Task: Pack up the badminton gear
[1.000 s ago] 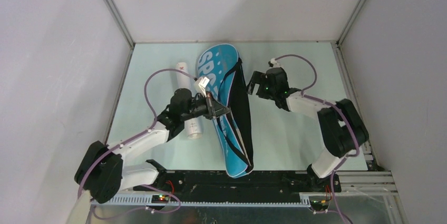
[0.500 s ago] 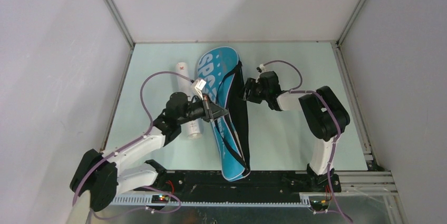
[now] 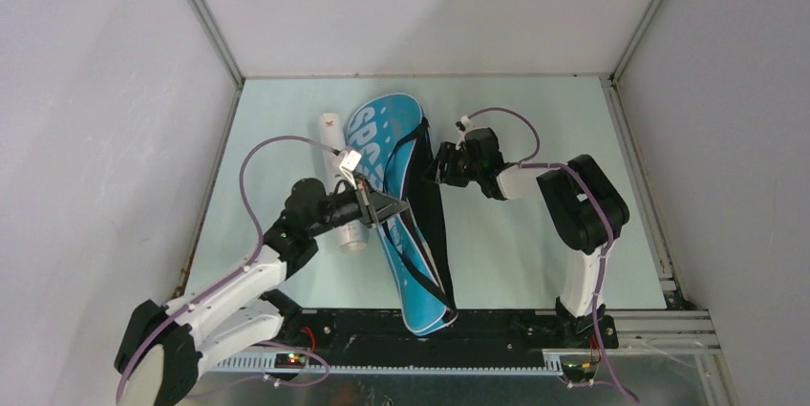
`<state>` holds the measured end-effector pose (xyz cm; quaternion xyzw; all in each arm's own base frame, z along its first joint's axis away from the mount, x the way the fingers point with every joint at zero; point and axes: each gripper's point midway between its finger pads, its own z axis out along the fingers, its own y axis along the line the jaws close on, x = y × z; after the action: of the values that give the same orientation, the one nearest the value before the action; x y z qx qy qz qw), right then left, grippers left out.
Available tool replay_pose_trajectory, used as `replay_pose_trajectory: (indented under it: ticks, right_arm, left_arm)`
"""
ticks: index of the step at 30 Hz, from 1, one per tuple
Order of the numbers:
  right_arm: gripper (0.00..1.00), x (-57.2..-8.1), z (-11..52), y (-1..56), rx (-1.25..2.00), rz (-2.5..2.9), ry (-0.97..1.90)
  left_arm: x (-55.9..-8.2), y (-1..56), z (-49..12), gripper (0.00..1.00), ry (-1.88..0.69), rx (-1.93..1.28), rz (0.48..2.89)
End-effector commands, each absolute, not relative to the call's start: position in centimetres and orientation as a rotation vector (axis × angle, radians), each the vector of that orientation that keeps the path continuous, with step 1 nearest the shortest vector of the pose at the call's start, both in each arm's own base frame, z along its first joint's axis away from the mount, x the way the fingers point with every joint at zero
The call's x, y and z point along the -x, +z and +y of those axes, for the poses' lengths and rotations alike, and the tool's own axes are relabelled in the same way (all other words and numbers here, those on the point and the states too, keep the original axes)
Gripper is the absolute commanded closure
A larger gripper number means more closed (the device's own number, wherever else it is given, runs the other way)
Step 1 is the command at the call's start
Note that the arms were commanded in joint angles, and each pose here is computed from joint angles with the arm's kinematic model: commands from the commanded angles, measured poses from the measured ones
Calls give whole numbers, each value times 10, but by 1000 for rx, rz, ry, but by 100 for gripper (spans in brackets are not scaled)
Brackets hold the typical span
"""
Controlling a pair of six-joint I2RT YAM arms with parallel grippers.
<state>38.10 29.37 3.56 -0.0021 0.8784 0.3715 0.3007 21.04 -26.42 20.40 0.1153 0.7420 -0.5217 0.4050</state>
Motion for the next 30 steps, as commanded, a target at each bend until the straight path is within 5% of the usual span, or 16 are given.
replay_pose_trajectory:
  ticks: [1,10,12,15,19,30]
  right_arm:
    - [43,-397,296,44,49,2273,956]
    - [38,-358,328,55,293,2273,1150]
    - [47,-346,343,64,352,2243,1211]
    - [79,-342,355,87,379,2177,1258]
    - [100,-371,334,134,324,2045,1174]
    - [100,-442,303,280,553,1794,770]
  left_arm:
    - [-201,269,-259,100,-1321,-415,1565]
    - [-188,280,-242,100,-1250,-444,1433]
    - [-190,278,-241,100,-1239,-438,1441]
    - [-192,273,-242,100,-1232,-436,1460]
    - [-195,262,-243,100,-1215,-437,1503]
    - [-215,262,-263,100,-1237,-445,1507]
